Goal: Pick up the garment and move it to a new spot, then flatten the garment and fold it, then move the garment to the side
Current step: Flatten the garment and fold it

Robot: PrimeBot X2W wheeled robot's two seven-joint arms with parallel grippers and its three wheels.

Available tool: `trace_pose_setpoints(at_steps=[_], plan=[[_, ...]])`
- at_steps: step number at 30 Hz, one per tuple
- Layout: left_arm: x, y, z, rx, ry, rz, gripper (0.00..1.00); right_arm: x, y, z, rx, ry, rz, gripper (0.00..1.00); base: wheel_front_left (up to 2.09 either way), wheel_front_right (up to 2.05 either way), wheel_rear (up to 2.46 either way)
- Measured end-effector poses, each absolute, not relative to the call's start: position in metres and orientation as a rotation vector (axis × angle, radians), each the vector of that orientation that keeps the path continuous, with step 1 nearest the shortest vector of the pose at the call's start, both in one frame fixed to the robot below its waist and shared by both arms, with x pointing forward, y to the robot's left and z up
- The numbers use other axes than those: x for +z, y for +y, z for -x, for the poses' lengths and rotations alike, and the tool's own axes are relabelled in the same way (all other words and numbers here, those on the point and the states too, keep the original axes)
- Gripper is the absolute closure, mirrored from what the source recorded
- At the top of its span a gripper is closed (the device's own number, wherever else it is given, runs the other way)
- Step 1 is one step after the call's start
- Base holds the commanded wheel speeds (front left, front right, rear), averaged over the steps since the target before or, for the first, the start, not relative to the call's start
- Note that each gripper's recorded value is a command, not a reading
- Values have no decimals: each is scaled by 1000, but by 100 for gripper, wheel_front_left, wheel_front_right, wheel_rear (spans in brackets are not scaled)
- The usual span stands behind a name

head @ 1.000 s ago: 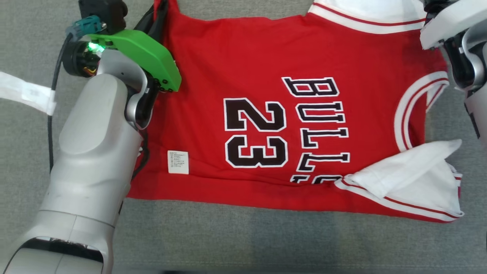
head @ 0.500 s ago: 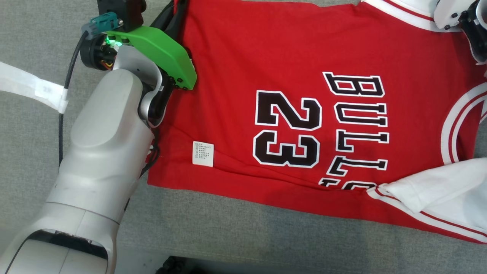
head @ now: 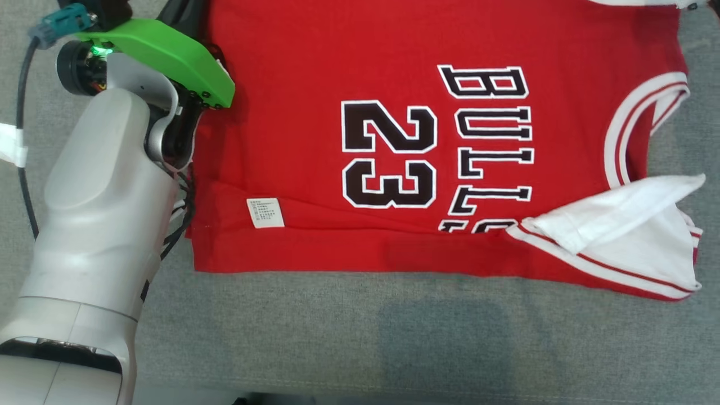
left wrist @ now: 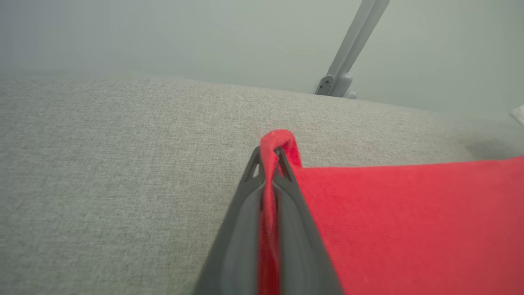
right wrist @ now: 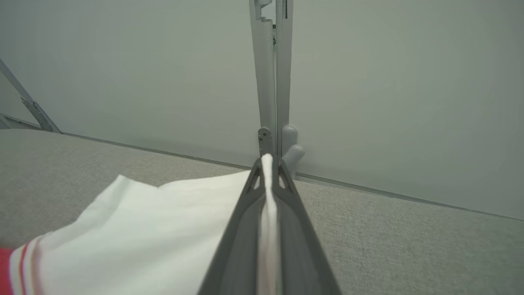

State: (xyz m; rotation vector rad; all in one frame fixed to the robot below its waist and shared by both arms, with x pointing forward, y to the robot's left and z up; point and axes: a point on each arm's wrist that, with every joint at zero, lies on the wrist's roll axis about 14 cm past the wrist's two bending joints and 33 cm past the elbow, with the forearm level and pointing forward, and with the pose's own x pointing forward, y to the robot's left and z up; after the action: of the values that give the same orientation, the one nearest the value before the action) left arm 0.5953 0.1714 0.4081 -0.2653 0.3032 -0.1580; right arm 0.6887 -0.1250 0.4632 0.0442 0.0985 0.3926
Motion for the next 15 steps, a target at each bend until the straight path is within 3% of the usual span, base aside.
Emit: trace_pose_setpoints(at_steps=[8, 15], plan=[[409, 160, -585, -187, 324, 343, 100, 476, -120, -661, 453, 67, -47, 100, 0, 0, 0], [406, 169, -554, -166, 316, 440, 100, 463, -115, -600, 520, 105, -170, 100, 0, 0, 0]])
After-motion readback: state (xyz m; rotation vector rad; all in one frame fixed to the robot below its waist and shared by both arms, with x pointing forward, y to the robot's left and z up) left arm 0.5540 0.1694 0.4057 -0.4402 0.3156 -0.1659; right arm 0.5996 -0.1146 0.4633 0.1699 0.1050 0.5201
